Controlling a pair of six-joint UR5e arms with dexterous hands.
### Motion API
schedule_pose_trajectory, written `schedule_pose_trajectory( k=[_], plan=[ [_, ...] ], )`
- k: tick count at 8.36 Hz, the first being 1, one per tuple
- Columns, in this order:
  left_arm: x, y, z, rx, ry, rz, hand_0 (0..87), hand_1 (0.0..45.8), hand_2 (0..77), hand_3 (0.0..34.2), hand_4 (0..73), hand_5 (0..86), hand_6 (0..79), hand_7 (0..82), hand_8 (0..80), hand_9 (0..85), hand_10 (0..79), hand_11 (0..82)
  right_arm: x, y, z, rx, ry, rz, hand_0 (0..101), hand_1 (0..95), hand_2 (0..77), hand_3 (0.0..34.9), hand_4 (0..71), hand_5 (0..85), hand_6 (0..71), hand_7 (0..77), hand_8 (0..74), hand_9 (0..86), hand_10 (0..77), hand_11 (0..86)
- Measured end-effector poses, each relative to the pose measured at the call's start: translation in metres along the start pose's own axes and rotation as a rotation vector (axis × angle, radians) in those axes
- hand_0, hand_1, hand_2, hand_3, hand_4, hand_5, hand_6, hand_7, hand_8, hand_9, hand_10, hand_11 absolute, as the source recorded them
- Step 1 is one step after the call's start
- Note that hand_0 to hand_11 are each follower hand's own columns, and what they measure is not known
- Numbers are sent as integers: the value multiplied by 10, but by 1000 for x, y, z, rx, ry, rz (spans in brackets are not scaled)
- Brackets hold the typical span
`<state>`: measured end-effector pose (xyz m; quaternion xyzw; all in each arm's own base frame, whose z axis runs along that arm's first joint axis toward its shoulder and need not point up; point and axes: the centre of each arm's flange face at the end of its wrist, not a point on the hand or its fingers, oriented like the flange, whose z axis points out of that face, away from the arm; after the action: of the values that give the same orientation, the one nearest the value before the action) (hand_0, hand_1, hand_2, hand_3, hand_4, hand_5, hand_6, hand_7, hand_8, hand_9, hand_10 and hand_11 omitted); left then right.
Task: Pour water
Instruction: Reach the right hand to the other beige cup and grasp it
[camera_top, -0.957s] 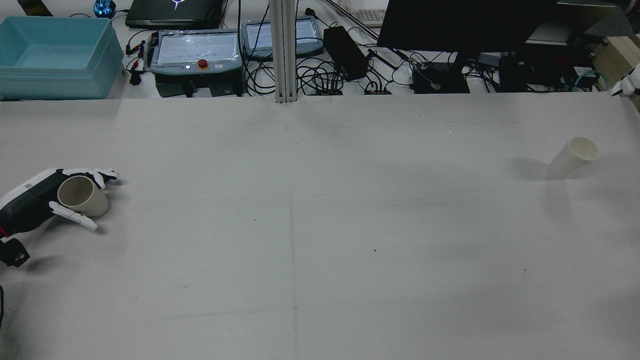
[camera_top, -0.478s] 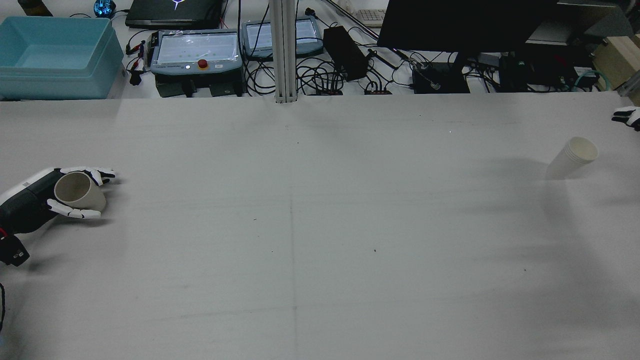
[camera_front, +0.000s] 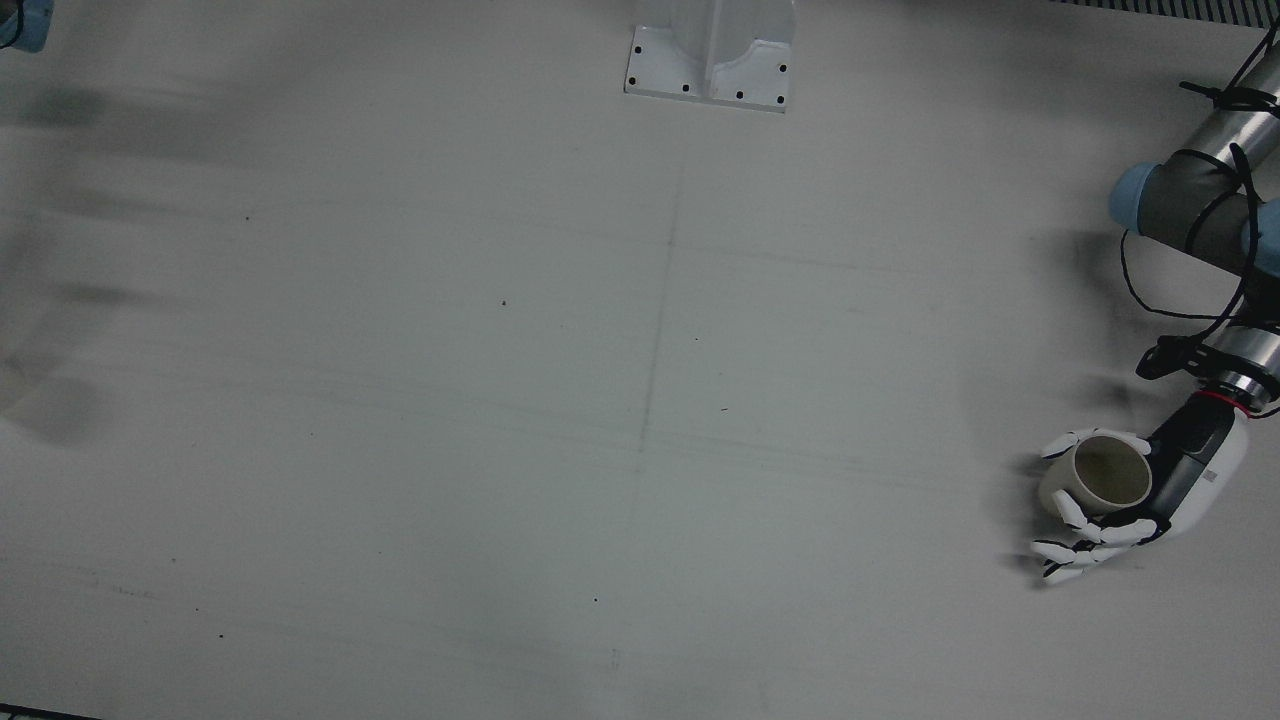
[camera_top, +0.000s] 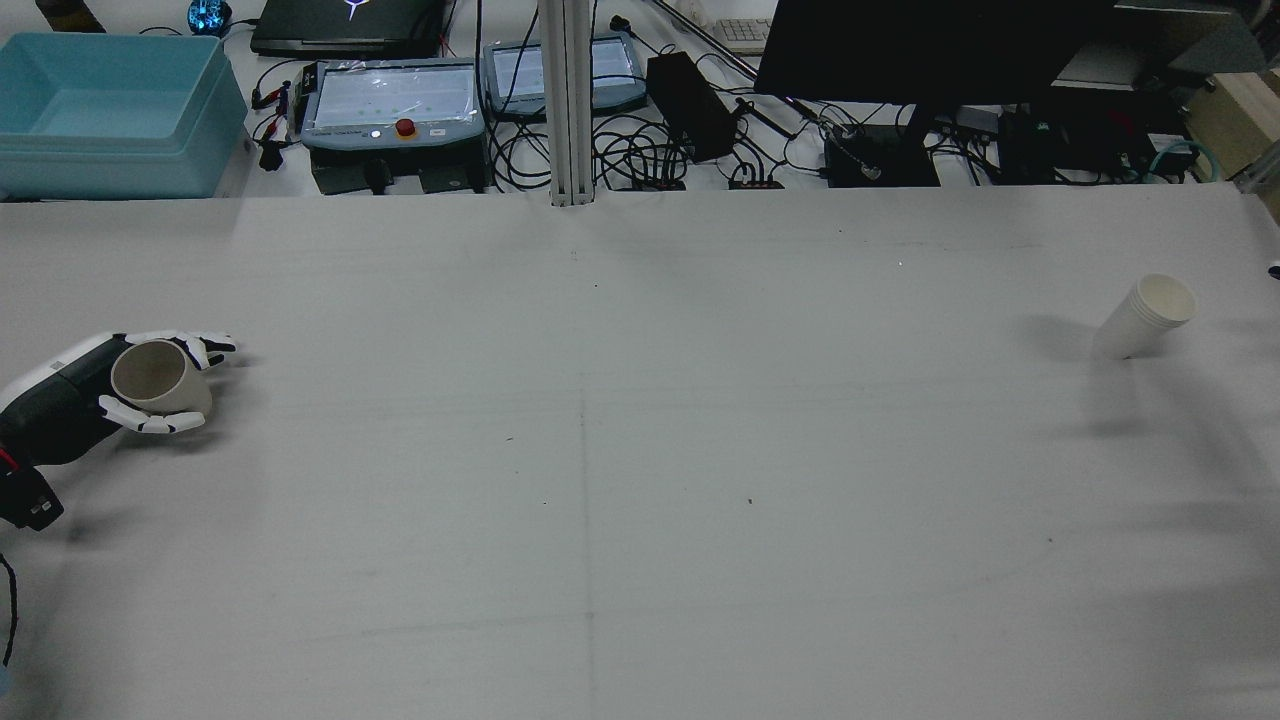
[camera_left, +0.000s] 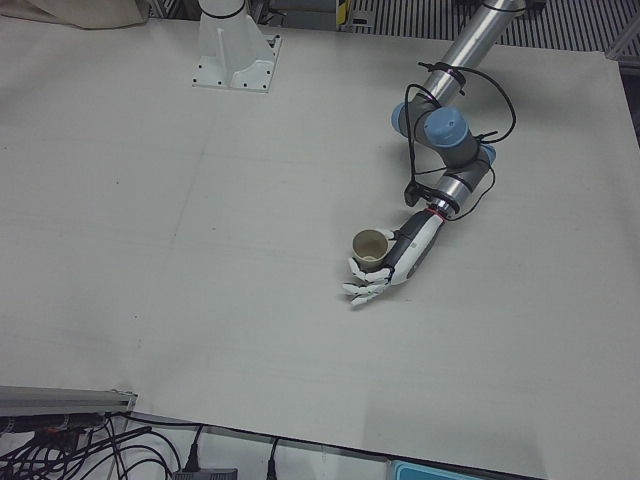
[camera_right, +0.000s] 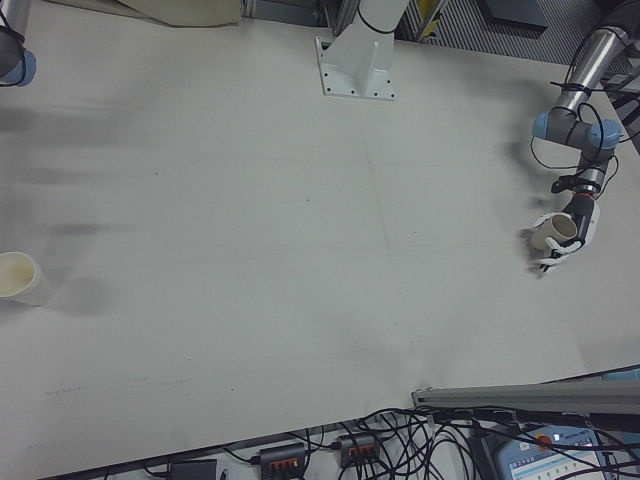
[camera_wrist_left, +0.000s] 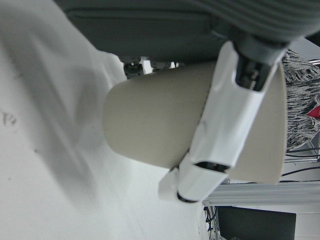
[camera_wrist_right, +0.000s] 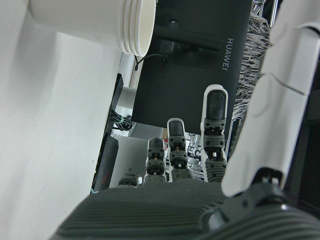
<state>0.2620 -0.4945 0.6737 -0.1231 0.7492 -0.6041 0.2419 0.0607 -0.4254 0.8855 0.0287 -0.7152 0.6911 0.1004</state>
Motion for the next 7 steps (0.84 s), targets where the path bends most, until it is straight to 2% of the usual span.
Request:
schedule_pose_trajectory(
  k=[1,2,4,5,6,7],
  plan=[
    [-1,2,0,1,-3,0,806,311,295,0,458,436,251,273,125,142,93,158,7,-8,22,8,8,-1,582,104,5,0,344,398,240,245,147,164,11,38],
    [-1,2,-1,5,-4,0,806,311,295,0,458,436,251,273,125,142,93,158,12,-17,38,20,16,-3,582,131,5,0,333,387,202,196,109,114,0,11],
    [-1,0,-2,10,-6,1,806,311,295,0,458,436,251,256,125,142,93,158,17,-29,45,43,24,-10,591,131,5,0,284,322,98,87,54,49,0,5],
    [-2,0,-3,11,-7,1,806,311,300,0,458,436,251,256,125,142,93,158,19,-34,46,56,28,-18,592,131,5,0,251,295,82,71,54,49,5,5],
    [-2,0,-3,10,-8,1,806,311,300,0,458,436,251,256,125,142,93,158,21,-38,49,68,27,-26,591,87,5,0,251,300,82,82,54,49,5,5],
    [-4,0,-3,9,-10,1,806,311,300,0,458,436,251,256,125,142,93,158,24,-40,51,76,25,-36,591,120,5,0,207,300,60,65,54,49,5,5]
  ],
)
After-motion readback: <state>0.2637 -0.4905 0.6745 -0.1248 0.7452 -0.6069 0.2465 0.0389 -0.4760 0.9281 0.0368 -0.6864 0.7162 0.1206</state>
